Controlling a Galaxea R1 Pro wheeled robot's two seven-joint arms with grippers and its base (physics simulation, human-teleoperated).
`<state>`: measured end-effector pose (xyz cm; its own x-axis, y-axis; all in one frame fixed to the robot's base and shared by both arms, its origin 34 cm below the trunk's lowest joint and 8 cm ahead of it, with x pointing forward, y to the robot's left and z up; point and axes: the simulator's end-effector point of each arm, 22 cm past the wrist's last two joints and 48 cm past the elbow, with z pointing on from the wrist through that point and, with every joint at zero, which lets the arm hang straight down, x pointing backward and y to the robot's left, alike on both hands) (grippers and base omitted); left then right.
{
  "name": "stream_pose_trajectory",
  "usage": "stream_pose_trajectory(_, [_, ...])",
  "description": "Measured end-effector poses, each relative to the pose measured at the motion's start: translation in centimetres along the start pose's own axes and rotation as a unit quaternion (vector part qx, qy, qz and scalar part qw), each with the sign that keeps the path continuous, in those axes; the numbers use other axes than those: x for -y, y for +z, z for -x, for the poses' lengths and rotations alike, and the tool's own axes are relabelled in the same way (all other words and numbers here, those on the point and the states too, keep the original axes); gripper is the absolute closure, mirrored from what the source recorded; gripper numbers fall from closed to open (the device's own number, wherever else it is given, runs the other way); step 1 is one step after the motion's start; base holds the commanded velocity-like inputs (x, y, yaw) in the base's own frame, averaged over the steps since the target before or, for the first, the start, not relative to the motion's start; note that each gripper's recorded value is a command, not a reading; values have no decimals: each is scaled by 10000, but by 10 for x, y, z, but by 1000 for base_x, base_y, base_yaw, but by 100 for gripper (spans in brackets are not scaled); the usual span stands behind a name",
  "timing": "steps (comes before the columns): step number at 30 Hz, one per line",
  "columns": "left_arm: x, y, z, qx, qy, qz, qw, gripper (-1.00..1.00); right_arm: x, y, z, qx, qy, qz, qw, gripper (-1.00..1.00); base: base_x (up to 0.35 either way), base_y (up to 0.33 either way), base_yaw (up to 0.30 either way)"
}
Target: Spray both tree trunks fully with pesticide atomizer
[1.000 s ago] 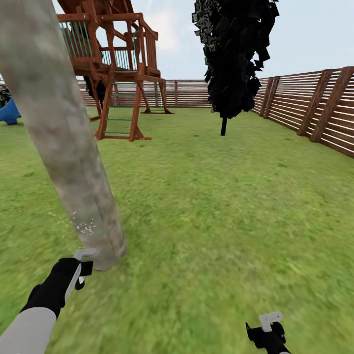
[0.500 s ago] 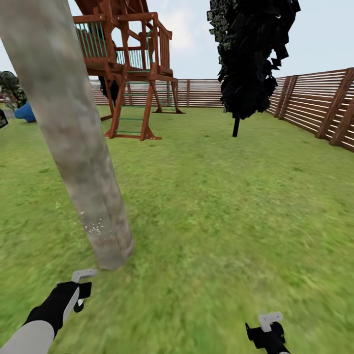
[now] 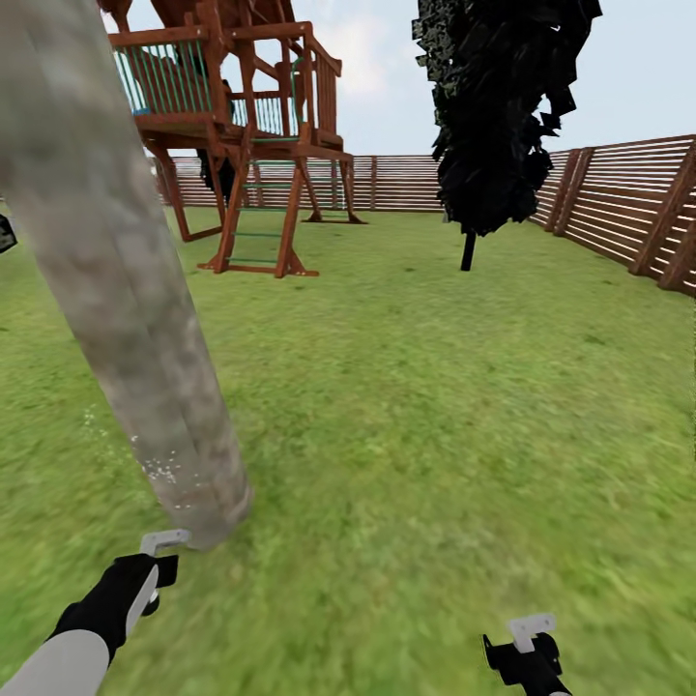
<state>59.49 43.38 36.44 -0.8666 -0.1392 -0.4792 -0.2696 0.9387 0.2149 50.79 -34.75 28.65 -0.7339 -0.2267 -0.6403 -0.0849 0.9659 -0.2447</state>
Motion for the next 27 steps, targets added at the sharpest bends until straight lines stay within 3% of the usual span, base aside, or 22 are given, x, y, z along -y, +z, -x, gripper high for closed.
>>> stream_pose_trajectory(4, [-1, -1, 2, 17, -10, 11, 10000, 100, -1, 0, 0, 3, -3, 8, 10000, -100, 152, -227, 31])
stream_pose_trajectory(11, [-2, -1, 3, 35, -19, 13, 10000, 100, -2, 0, 0, 3, -2, 13, 10000, -100, 230, -186, 248])
stream_pose_trajectory(27, [-2, -1, 3, 36, -21, 17, 10000, 100, -2, 0, 0, 2, -3, 11, 10000, -100, 7, -274, 19])
